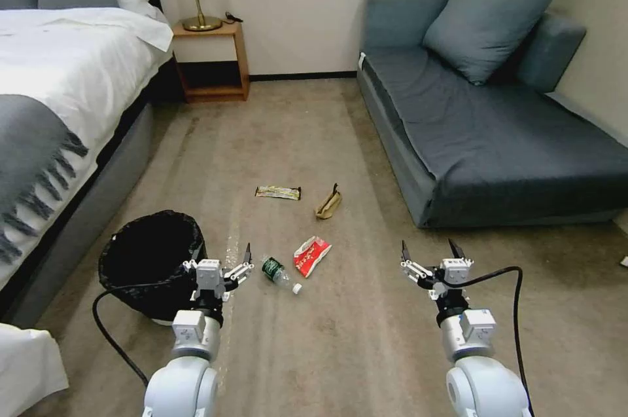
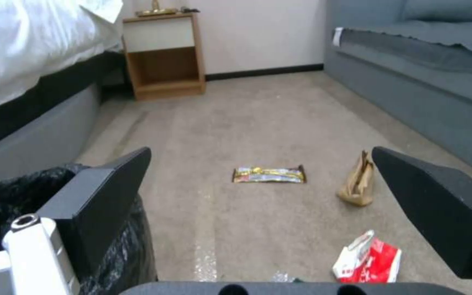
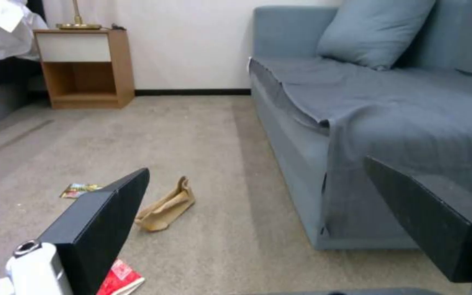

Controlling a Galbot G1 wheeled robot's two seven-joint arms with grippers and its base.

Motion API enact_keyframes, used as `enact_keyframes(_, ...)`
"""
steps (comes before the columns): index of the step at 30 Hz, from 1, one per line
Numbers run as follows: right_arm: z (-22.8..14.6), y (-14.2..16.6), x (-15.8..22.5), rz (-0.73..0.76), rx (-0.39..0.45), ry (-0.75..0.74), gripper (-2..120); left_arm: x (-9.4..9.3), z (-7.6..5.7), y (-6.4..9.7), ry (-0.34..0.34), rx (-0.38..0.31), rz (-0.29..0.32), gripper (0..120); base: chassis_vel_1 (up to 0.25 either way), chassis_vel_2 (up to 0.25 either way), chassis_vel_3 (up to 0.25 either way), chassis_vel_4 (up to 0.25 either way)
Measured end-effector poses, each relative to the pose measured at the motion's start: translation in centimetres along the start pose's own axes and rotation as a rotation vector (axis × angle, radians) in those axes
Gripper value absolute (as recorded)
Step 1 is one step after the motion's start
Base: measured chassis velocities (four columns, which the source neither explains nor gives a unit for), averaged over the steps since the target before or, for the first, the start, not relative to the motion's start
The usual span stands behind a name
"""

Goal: Pick up the trash bin, then pick up the garbage on the floor and place it into the trash bin.

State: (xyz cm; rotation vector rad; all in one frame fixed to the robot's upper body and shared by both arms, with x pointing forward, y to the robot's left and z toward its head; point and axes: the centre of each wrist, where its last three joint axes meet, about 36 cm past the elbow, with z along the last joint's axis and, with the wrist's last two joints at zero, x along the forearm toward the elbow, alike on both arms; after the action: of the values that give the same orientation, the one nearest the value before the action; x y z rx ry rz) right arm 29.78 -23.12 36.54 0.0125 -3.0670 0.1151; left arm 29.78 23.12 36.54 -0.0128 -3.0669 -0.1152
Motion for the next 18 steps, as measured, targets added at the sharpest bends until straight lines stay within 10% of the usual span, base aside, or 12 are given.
enact_keyframes(18,0.0,0.0,0.0,0.0,0.0,0.0,100,0.0,0.0,0.0,0.0,0.0,0.0,100,0.0,0.0,0.0,0.0)
